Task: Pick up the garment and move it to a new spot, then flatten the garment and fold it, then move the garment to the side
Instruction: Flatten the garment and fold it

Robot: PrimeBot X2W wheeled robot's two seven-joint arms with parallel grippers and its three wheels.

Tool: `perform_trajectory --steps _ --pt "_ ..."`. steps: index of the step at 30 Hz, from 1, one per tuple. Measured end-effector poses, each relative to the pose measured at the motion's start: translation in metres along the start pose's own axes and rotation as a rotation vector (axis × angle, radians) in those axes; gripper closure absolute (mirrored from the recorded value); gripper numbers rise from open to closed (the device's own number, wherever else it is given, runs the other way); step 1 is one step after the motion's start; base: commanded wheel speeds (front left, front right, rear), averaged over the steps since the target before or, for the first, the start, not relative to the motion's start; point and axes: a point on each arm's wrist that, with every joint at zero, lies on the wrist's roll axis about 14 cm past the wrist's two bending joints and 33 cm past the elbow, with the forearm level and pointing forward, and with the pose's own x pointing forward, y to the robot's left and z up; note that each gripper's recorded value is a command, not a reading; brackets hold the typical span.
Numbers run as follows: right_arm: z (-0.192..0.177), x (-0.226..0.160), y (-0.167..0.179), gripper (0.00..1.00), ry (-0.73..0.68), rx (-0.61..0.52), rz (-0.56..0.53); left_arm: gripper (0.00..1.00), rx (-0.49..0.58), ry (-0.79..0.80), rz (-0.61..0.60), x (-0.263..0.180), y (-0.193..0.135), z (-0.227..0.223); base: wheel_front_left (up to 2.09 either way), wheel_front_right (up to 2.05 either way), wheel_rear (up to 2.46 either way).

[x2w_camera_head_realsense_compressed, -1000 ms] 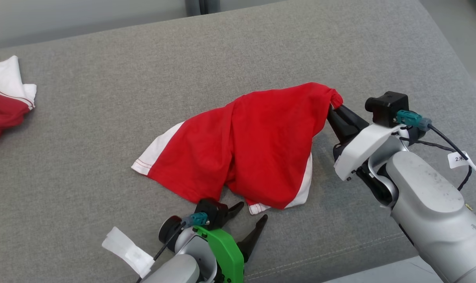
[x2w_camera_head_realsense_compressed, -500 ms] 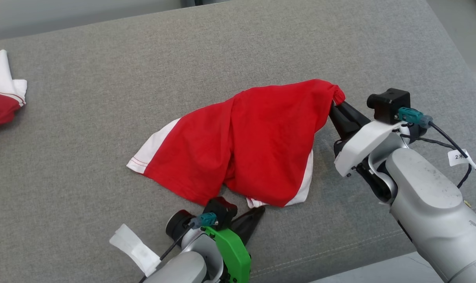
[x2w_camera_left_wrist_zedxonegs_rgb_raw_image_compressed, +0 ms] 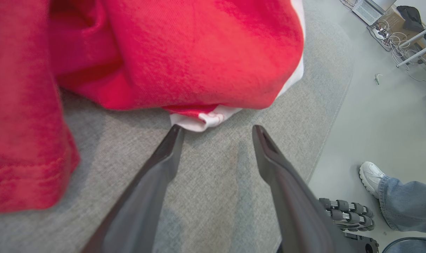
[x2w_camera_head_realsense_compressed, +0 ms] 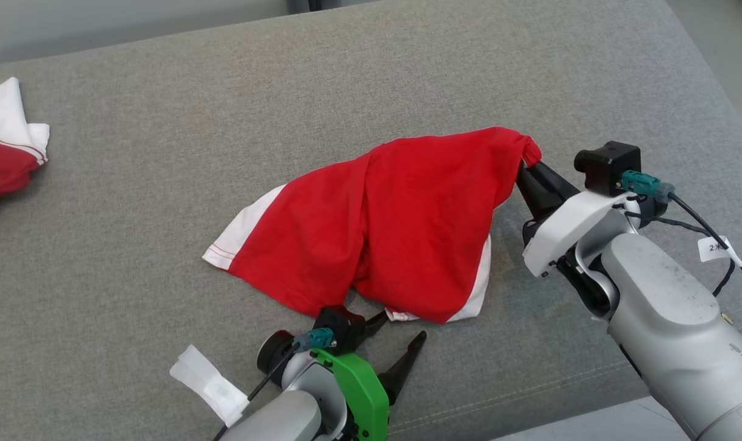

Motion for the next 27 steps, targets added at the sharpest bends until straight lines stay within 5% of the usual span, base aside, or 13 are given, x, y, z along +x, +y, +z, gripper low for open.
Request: perform_trajectory --steps 20,21,22,26,27 --pt "-0.004 0.0 -0.001 1.0 0.008 0.006 -0.003 0.0 -0.184 -0.017 0.093 0.004 0.01 0.006 0.0 0.0 0.0" --pt "-0.005 0.0 -0.001 1.0 0.009 0.006 -0.005 0.17 -0.18 -0.013 0.096 0.005 0.011 0.005 0.0 0.0 0.0" --pt "-0.005 0.0 -0.002 1.0 0.01 0.006 -0.006 0.49 -0.173 -0.008 0.098 0.005 0.011 0.004 0.0 0.0 0.0" --pt "-0.006 -0.001 -0.004 1.0 0.013 0.007 -0.013 0.75 -0.142 0.013 0.088 0.008 0.009 0.002 0.0 0.0 0.0" --pt "-0.006 -0.001 -0.004 1.0 0.013 0.007 -0.013 0.95 -0.142 0.013 0.088 0.008 0.009 0.002 0.0 0.0 0.0"
